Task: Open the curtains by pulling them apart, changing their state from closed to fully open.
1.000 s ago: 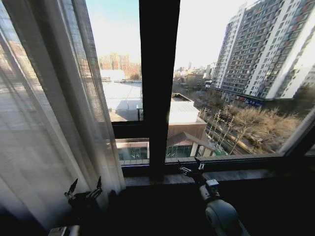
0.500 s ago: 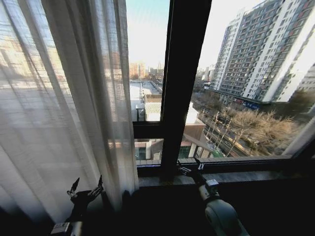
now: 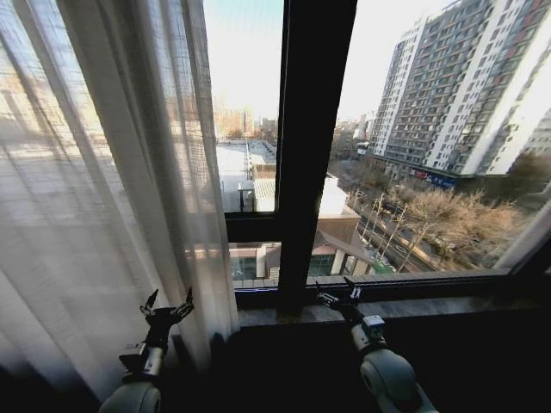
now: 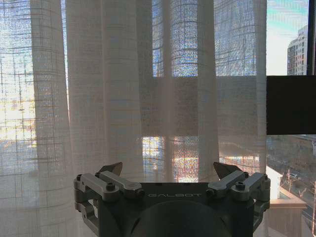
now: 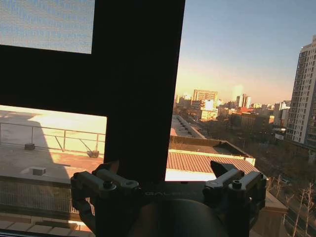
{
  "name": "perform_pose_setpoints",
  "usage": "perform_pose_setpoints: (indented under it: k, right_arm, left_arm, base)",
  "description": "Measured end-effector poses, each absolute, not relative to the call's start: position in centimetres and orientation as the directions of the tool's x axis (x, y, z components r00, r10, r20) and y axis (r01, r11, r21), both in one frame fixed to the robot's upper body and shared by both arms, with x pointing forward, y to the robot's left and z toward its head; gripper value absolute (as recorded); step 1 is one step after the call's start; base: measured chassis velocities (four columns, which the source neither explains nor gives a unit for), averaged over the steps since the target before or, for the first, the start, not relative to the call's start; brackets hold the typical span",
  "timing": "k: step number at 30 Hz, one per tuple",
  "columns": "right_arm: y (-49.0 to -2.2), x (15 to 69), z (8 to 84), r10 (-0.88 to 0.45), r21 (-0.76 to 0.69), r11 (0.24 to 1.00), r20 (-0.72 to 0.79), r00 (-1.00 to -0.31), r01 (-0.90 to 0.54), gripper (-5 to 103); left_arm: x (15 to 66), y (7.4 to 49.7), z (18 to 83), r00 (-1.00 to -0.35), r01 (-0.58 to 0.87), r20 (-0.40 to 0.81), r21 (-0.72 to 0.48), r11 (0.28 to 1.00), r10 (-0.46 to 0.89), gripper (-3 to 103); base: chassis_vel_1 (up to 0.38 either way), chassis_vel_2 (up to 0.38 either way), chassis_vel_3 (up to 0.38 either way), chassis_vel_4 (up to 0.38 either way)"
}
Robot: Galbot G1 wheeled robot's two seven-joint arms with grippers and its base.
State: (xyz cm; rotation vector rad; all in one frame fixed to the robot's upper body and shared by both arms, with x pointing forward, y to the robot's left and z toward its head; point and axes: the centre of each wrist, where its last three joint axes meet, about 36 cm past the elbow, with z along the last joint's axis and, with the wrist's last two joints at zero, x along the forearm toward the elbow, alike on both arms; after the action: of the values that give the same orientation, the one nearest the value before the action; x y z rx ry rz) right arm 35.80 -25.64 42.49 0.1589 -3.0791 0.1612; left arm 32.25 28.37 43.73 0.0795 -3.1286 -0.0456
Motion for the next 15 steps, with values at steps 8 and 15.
perform_pose_setpoints:
  k: [8, 15]
  right_arm:
    - [-25.8, 36.2, 42.1, -0.088, -0.1, 0.991, 0.063, -0.994, -0.094, 100]
    - [-25.8, 36.3, 42.1, -0.08, -0.096, 0.992, 0.059, -0.995, -0.085, 100]
  left_arm:
    - [33.7, 28.7, 42.9, -0.999, -0.005, 0.039, 0.013, 1.0, -0.005, 92]
    - [33.6, 29.2, 43.2, -0.999, 0.021, 0.044, 0.0, 1.0, 0.021, 65]
  base:
    - [0.0, 0.0, 0.0, 0.0]
    - [0.0, 0.0, 0.0, 0.0]
